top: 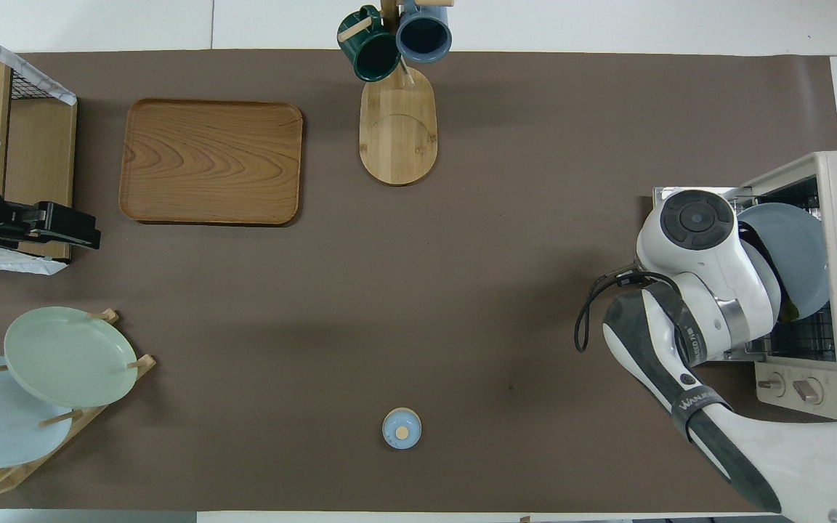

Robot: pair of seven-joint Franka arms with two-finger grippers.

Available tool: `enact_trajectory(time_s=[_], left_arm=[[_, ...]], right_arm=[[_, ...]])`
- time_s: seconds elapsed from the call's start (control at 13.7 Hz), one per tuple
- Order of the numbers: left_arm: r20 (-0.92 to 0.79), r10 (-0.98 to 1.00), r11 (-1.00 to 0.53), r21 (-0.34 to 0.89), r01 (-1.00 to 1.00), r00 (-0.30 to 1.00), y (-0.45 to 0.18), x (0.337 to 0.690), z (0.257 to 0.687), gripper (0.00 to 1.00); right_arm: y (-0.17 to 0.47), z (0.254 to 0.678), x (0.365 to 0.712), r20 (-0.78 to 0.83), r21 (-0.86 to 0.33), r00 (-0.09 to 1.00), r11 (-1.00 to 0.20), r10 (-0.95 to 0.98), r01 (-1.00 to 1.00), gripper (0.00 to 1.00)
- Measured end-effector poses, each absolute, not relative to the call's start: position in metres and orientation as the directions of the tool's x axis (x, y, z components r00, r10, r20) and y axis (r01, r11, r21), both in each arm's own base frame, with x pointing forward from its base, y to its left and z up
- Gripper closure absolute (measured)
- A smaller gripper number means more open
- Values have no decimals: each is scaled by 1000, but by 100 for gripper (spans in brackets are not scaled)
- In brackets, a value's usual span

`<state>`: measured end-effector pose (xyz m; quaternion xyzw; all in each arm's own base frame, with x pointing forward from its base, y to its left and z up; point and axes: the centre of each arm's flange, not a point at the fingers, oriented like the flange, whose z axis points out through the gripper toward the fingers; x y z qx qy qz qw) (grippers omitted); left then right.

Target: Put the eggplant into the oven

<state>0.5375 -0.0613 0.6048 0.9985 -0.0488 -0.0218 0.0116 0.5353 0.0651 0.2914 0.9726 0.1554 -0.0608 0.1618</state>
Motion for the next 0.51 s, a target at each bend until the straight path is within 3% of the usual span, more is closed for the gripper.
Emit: enact_trajectory(time_s=[0.22, 0.51], left_arm=[[-42, -98, -995, 25, -97, 994, -61, 537, 605, 0], [-42, -98, -995, 25, -97, 994, -61, 537, 605, 0]], right_arm=[[73, 306, 540, -211, 333, 926, -868, 312, 368, 99], [53, 368, 551, -228, 316, 908, -856, 351, 409, 99]])
